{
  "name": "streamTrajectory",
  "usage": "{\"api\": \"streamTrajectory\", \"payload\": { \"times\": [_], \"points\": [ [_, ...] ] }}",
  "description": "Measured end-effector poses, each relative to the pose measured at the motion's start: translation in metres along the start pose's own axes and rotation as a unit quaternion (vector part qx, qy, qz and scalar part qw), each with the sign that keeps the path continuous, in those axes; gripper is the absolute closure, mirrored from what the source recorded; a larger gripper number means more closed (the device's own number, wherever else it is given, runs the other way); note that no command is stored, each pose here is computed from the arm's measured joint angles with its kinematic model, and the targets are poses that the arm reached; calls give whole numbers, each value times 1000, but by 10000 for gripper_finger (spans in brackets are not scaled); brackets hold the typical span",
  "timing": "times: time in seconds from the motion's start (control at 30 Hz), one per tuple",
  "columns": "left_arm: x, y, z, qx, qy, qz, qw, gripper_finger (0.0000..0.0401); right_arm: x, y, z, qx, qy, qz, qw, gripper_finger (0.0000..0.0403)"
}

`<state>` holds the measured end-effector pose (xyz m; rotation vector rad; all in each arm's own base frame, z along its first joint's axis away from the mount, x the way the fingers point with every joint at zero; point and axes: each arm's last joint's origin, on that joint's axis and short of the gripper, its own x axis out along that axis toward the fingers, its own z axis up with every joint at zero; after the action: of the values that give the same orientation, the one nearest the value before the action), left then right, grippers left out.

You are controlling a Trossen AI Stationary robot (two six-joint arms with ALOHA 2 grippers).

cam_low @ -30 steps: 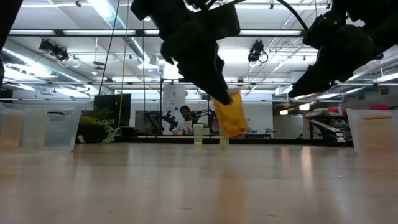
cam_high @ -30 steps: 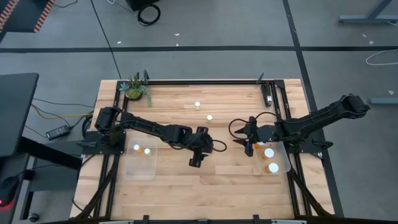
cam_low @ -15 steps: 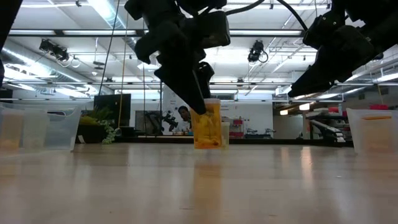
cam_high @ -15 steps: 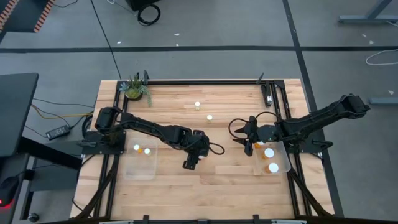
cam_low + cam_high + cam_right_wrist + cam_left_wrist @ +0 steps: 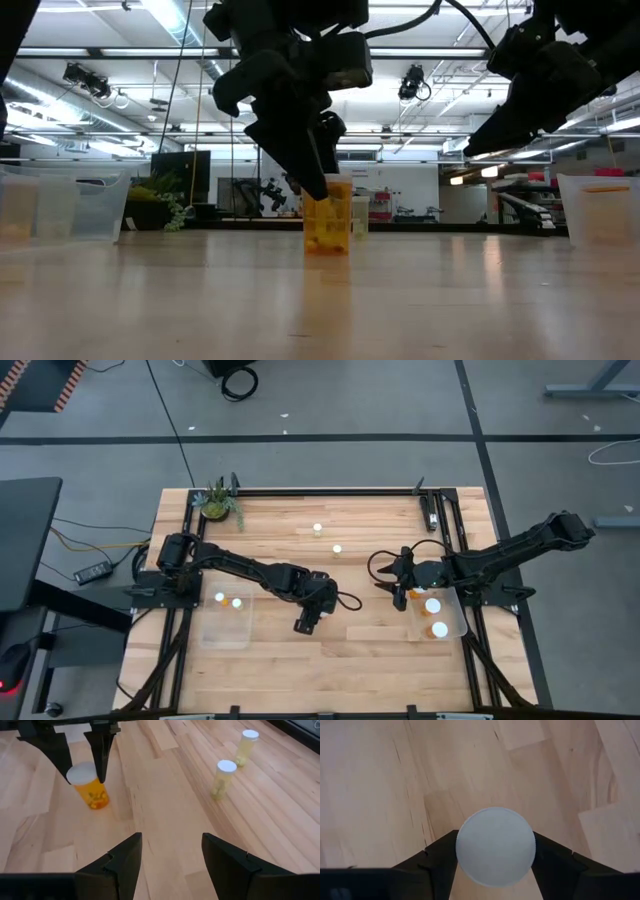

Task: Pick and place medicine bottles into bin by pill shape (circle, oval)
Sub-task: Put the big yellow pill bottle into the right transparent bin

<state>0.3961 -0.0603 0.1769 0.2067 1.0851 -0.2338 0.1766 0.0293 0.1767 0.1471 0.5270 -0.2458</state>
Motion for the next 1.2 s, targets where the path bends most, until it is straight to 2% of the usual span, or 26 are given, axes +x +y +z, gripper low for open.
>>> {"api": "streamTrajectory", "payload": {
  "times": [0.17,0.47,0.63,0.93,1.03,1.2],
  "points": [
    [0,0,0,-2,-1,0,1000,164,0,0,0,0,2,-1,1000,189],
    [1,-2,-2,-2,8,-1,1000,92,0,0,-1,-2,4,-1,1000,189],
    [-7,-5,-5,-12,27,-5,1000,68,0,0,-1,0,5,-2,1000,189],
    [-8,-8,-18,-44,98,1,994,85,0,1,-1,4,8,17,1000,189],
    [-9,-8,-22,-62,117,9,991,98,0,2,0,9,3,24,1000,189],
    [-16,-8,-26,-60,139,21,988,131,0,2,2,11,-1,26,1000,189]
  ]
}}
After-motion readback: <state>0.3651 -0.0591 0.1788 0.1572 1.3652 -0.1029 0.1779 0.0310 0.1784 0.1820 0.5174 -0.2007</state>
